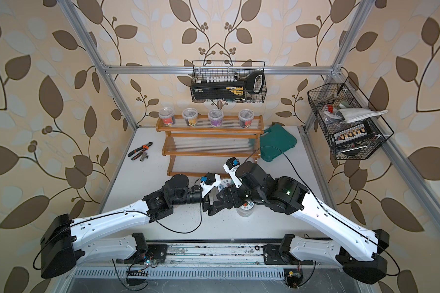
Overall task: Place the seed container on the shelf
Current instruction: Pick up the seed jar at the center of the board.
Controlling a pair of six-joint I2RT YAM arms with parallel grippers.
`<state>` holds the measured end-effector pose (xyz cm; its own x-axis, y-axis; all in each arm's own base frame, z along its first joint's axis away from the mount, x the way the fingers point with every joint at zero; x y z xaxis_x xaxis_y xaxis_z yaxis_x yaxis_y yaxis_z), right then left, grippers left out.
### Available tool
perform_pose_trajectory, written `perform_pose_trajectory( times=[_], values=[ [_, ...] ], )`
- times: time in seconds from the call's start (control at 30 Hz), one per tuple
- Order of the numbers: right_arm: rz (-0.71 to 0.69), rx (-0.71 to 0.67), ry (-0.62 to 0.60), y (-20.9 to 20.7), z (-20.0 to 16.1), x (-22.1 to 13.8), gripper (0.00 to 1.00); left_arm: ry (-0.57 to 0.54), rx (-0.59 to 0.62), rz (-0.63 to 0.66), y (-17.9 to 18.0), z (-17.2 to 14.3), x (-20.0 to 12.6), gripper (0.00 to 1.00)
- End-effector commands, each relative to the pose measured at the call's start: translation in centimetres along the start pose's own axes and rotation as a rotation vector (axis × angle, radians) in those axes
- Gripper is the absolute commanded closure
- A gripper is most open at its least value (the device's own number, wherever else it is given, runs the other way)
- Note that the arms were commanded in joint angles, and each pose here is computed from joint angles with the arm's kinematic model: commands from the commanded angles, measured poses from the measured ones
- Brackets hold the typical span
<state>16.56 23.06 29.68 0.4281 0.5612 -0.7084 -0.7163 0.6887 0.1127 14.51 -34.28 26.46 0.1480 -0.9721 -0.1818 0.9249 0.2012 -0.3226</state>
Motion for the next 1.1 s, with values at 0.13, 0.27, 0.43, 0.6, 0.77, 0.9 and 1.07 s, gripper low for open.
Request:
perform_pose_trajectory(
  times=[0.13, 0.27, 0.43, 0.6, 0.77, 0.9, 1.07],
  values=[
    [0.012, -0.01, -0.05, 0.2, 1.1, -0.3, 0.31, -0.06, 0.011, -0.05, -1.0, 1.4, 0.1, 0.46],
    [0.005, -0.015, -0.053, 0.1, 1.1, -0.3, 0.19, -0.06, 0.011, -0.052, -1.0, 1.3, 0.2, 0.51],
    [0.003, -0.014, -0.092, 0.0, 1.3, -1.3, 0.06, -0.063, 0.005, -0.034, -0.7, 1.1, 0.2, 0.52],
    [0.004, -0.001, -0.192, -0.3, 1.9, -3.5, 0.01, -0.089, -0.008, 0.014, 0.1, 0.8, -0.1, 0.5],
    [-0.024, 0.019, -0.288, -1.0, 2.2, -5.7, 0.01, -0.177, -0.019, 0.141, 2.0, 1.3, -1.2, 0.48],
    [-0.092, 0.036, -0.322, -2.3, 1.8, -6.3, 0.01, -0.279, -0.021, 0.278, 3.8, 2.1, -2.9, 0.47],
    [-0.142, 0.044, -0.329, -3.1, 1.3, -6.3, 0.01, -0.393, -0.026, 0.465, 6.3, 3.1, -5.5, 0.5]
  ],
)
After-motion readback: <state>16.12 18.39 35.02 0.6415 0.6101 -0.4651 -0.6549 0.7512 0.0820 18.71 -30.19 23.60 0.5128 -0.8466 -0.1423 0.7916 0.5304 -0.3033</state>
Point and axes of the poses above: each gripper's point midway between its finger pads, its own x axis out along the fingers, its own y axis along the line the jaws close on, z = x × y, the point moved 2 cm from there along -x, back along the fingers, and after that the axes turned 15 degrees about -x, right-handed, at the moved point
